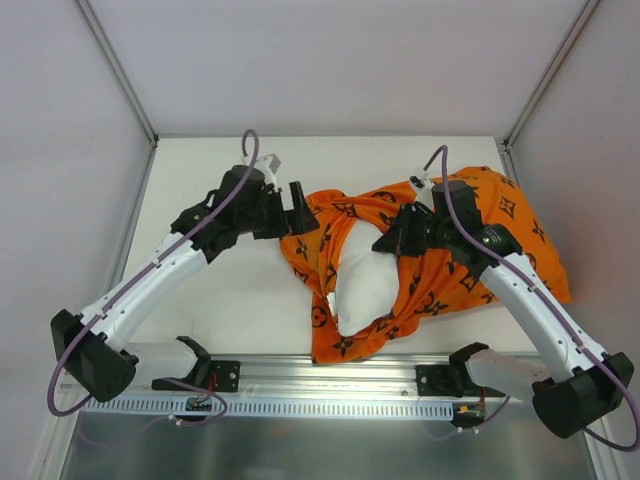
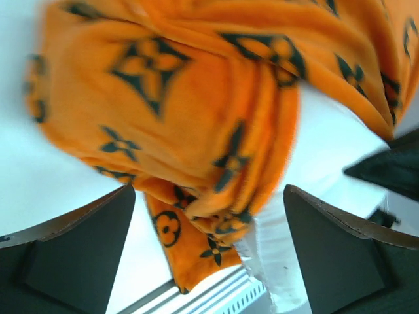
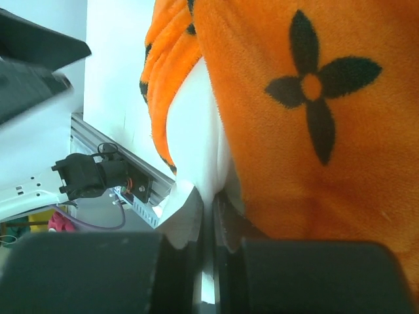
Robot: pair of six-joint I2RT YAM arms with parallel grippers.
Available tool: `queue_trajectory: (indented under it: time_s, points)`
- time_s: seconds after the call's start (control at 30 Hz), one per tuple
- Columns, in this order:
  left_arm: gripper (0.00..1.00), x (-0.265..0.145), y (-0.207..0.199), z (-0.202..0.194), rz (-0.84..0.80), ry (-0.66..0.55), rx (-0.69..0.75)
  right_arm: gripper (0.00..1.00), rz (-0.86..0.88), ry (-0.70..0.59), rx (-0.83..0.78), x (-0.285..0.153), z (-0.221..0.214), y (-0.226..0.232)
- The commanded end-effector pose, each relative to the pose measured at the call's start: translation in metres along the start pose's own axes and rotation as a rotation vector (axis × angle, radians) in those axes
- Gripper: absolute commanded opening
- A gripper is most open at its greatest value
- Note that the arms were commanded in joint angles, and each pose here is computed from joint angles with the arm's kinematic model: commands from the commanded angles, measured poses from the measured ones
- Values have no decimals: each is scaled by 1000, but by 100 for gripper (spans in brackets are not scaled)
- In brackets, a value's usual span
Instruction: Remove the pillowcase from the pillow
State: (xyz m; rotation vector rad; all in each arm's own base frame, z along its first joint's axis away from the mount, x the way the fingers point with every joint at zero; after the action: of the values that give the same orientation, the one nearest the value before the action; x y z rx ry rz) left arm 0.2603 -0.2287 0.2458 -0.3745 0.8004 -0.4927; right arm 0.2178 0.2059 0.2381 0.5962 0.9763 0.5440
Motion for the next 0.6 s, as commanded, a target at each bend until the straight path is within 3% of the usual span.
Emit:
queue_trajectory:
  time_s: [0.0, 0.07, 0.2, 0.27, 0.37, 0.4, 0.53, 0.57]
  points:
    - [99, 14, -28, -21, -39, 90, 217, 1, 102, -74, -84, -13, 23, 32]
    - [99, 20, -44, -31, -86, 134, 257, 1, 114, -67, -88, -13, 23, 34]
    - [99, 45, -33, -41, -30, 186, 269, 1, 142, -48, -117, -18, 18, 41]
    - [94, 51, -34, -42, -29, 198, 277, 1, 147, -46, -128, -21, 17, 42]
    - [63, 57, -30, -38, 0, 190, 285, 1, 166, -27, -150, -27, 11, 44]
    - [45, 60, -23, -35, 40, 177, 288, 1, 172, -13, -158, -29, 7, 45]
    - [12, 59, -6, -16, 95, 131, 216, 1, 241, 13, -256, -47, -8, 55]
    - [8, 58, -2, -13, 97, 125, 190, 1, 252, 15, -297, -51, -11, 55]
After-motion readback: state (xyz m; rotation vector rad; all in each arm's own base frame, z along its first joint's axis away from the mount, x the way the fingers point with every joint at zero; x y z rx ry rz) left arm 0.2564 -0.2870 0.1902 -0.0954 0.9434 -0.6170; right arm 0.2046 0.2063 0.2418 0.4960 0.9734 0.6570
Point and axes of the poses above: each gripper's point midway between its finger pads, its own x axis out along the fingers, its own y axis along the line the jaws close on, z = x × y, the point moved 1 cm from there along -x, back along the fingers, and after that the axes turned 6 degrees about x, right-handed, at the moved point
